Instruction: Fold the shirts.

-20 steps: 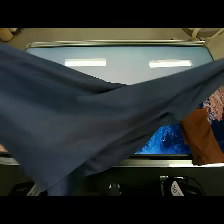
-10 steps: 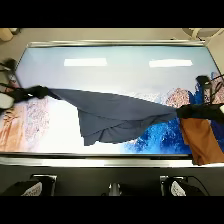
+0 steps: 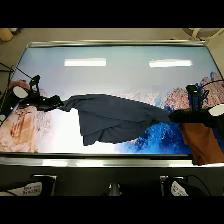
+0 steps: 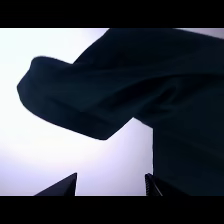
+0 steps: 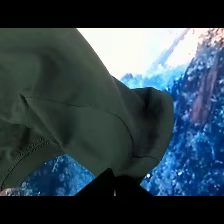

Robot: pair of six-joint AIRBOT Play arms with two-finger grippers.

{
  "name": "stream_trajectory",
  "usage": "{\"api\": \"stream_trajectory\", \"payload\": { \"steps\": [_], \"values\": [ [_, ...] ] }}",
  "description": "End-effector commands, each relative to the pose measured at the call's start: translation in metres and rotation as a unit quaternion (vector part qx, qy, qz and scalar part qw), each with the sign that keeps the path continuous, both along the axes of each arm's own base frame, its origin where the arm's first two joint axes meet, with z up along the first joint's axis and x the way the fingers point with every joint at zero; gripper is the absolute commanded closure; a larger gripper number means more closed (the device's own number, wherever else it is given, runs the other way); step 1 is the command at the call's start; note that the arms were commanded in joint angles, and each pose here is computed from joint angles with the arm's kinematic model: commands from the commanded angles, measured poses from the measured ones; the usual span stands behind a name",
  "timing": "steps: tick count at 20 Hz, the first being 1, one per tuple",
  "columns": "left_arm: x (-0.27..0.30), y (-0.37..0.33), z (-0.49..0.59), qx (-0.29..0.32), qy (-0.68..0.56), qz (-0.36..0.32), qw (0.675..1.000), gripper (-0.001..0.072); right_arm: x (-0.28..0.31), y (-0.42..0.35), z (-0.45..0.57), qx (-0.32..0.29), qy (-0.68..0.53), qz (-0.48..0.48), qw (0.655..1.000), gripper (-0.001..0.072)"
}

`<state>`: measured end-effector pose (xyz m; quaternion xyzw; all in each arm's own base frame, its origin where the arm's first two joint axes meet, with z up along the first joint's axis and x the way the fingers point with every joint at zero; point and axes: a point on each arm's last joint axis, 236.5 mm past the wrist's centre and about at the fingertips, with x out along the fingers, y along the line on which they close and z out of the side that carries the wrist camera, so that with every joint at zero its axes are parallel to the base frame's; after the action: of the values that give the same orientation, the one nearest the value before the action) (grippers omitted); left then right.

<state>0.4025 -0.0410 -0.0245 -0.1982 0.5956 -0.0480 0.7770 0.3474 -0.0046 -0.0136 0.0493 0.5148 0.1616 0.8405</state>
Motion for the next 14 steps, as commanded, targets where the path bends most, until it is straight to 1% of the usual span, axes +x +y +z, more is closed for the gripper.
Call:
{"api": "stream_trajectory", "payload": {
  "steps": [1,3,6,9,11,14],
  "values": [
    [-0.052,0.006,0.003,-0.017,0.08,-0.033,0.996,0.0197,-0.016,0.007,-0.006,0.001,0.027,0.033,0.999,0.0696],
    [-0.074,-0.014,-0.012,-0.048,0.095,-0.028,0.994,0.0193,-0.02,0.007,-0.008,0.0,0.036,0.039,0.999,0.0696],
    [-0.11,-0.067,-0.052,-0.105,0.129,-0.034,0.986,0.0194,-0.02,0.005,-0.008,-0.004,0.035,0.039,0.999,0.0696],
    [-0.121,-0.1,-0.077,-0.127,0.128,-0.016,0.983,0.0207,-0.02,0.005,-0.008,-0.003,0.036,0.039,0.999,0.0696],
    [-0.126,-0.116,-0.083,-0.141,0.14,-0.018,0.98,0.0242,-0.02,0.005,-0.008,-0.004,0.035,0.039,0.999,0.0696],
    [-0.126,-0.127,-0.089,-0.139,0.137,-0.027,0.981,0.0245,-0.021,0.005,-0.009,-0.005,0.036,0.04,0.999,0.0696]
  ]
}}
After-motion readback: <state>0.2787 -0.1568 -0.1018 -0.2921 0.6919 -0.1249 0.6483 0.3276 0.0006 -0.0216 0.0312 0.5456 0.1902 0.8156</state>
